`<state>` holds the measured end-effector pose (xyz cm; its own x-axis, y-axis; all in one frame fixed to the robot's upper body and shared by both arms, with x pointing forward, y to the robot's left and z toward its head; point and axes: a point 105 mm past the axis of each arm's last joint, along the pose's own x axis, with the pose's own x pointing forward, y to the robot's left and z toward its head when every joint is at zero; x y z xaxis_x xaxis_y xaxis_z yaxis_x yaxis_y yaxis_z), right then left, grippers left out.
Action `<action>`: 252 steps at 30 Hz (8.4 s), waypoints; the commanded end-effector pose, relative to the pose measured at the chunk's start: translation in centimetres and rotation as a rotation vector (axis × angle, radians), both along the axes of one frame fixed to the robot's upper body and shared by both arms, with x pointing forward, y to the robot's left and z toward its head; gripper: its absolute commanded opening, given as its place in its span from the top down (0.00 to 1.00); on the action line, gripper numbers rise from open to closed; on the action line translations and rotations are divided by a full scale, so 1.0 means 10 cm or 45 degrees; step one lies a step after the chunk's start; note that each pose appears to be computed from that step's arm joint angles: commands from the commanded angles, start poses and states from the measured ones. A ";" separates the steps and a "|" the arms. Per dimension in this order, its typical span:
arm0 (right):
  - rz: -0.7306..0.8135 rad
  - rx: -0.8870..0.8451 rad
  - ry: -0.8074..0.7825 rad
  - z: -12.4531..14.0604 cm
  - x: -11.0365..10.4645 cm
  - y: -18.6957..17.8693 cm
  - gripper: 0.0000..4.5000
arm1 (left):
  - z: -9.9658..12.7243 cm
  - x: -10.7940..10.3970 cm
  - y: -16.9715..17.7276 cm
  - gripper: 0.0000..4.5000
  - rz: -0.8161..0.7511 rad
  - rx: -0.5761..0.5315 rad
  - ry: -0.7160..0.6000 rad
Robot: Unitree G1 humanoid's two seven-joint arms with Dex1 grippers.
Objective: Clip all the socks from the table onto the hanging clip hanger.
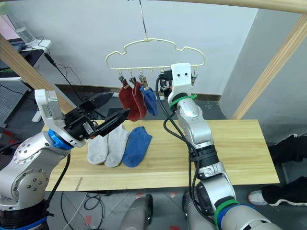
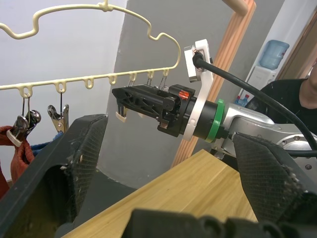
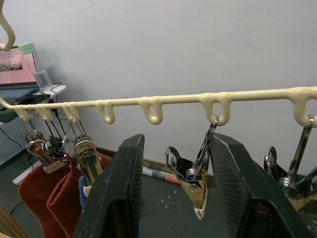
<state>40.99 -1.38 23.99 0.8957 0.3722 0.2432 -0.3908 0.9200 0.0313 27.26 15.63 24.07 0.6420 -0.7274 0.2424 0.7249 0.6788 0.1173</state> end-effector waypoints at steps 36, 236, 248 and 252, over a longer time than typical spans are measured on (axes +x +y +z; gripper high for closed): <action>0.717 0.065 0.365 0.21 -0.42 -0.14 1.00 | -0.98 0.21 0.29 0.00 0.307 0.248 0.384; -0.098 -0.140 -0.062 0.09 -0.41 -0.37 0.27 | -0.09 0.04 -0.08 0.00 -0.216 0.119 0.159; -0.260 -0.104 -0.060 0.09 -0.24 -0.50 0.27 | -0.08 0.06 -0.09 0.00 -0.197 0.128 0.148; -0.255 -0.087 -0.046 0.08 -0.21 -0.48 0.41 | -0.10 0.06 -0.10 0.00 -0.200 0.129 0.152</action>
<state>39.18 -6.27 22.97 0.9589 0.2098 0.1909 -0.2045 0.9777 -0.0473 28.27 14.91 22.16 0.5484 -0.8335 0.0665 0.8335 0.5513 0.0361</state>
